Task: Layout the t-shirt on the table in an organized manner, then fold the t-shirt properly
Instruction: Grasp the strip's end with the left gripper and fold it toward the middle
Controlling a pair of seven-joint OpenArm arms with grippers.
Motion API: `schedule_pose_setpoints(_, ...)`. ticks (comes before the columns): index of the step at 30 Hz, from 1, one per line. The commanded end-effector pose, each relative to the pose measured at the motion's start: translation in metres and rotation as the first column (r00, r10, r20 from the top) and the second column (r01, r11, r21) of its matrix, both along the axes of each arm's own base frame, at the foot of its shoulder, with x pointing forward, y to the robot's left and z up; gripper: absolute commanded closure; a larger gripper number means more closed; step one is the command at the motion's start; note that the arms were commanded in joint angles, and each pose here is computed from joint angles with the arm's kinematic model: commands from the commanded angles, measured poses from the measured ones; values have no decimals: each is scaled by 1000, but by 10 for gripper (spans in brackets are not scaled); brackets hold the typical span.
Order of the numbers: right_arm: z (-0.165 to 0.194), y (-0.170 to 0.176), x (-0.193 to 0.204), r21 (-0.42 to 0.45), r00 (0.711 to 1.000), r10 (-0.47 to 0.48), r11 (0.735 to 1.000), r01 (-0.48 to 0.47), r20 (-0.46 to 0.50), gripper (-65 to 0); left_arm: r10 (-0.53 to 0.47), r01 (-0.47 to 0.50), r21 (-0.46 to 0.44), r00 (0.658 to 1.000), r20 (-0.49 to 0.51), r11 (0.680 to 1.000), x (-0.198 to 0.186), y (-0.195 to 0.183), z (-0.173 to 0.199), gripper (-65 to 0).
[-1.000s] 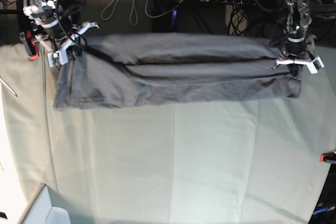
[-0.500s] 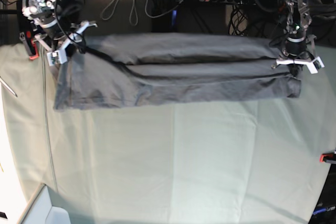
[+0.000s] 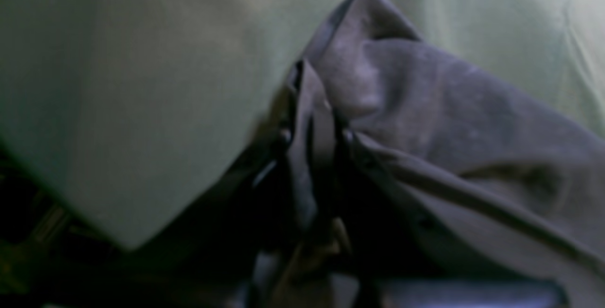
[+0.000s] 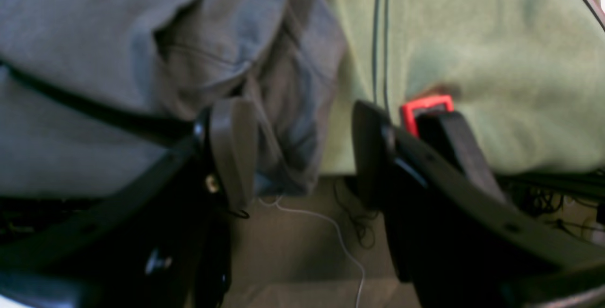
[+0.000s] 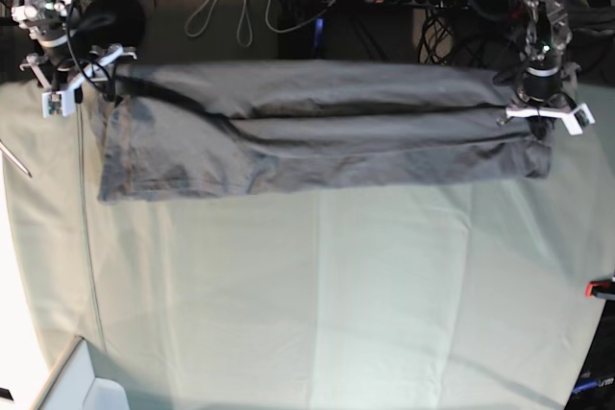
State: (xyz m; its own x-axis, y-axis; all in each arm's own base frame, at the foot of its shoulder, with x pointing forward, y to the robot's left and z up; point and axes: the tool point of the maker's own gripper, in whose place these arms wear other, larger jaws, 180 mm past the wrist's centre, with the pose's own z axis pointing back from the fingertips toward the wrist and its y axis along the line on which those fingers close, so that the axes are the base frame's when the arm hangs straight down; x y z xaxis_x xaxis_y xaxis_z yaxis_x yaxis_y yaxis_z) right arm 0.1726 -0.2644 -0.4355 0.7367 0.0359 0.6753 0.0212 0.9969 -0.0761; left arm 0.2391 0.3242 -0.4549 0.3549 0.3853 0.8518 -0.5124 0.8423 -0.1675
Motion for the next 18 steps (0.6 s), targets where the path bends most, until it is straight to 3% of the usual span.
schedule_pose_setpoints(1,9,-4,4,-12,999,3,1000,-2,37,-332,-8,5,38,998,58,999,7,7,20,0)
schedule_pose_setpoints(7,9,-2,4,-6,999,0,1000,0,37,-332,-64,51,78,983,173,996,18,-8,68,0)
schedule_pose_setpoints(12,10,-2,8,-6,999,0,1000,0,46,-332,-92,78,59,956,280,995,19,-44,106,0)
schedule_pose_setpoints(15,12,-3,11,-7,999,-2,1000,2,50,-332,-148,151,18,933,327,988,25,-86,119,0)
schedule_pose_setpoints(18,12,-3,12,-8,999,-1,1000,2,51,-332,-240,271,-42,905,351,962,33,-142,120,0)
